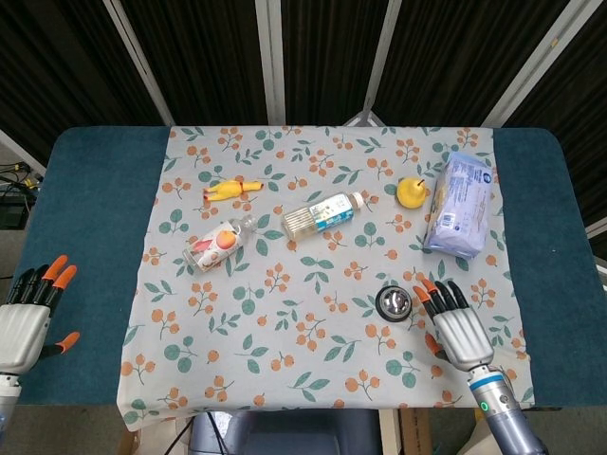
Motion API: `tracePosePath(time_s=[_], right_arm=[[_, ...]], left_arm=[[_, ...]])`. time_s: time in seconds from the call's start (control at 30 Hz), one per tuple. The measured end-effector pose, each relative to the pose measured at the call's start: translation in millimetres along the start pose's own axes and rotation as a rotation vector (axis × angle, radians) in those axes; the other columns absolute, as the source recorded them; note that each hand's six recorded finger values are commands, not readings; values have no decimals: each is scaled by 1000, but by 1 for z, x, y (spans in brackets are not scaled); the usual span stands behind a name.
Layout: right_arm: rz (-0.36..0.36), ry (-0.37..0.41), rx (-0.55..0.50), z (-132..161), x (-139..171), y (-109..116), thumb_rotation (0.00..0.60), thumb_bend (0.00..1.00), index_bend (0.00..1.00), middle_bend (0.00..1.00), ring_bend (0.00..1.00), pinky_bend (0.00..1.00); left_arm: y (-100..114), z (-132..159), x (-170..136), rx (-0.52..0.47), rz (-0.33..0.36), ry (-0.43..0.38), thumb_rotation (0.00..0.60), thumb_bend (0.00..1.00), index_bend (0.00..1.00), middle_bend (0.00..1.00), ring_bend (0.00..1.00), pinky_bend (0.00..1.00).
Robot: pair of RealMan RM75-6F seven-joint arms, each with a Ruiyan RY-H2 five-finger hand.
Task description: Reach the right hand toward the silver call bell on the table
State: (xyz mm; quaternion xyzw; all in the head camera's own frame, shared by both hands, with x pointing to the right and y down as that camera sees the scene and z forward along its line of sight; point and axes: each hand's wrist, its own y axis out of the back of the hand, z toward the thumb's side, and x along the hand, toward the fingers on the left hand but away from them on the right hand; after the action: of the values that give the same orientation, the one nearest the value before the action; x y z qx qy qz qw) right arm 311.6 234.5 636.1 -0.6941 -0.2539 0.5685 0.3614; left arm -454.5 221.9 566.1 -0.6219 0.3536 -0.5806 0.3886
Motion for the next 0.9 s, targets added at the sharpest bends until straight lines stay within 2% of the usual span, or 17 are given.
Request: tracePosePath(time_s=[0.53, 0.9], right_arm=[[55, 9, 40, 14, -13, -22, 600, 424, 0, 0, 0, 0], [53, 4, 35, 15, -16, -23, 600, 425, 0, 0, 0, 0]], left_arm=[[0, -1, 0, 1, -1, 2, 600, 88, 0, 0, 0, 0], [-1, 0, 1, 2, -2, 0, 600, 89, 0, 0, 0, 0]])
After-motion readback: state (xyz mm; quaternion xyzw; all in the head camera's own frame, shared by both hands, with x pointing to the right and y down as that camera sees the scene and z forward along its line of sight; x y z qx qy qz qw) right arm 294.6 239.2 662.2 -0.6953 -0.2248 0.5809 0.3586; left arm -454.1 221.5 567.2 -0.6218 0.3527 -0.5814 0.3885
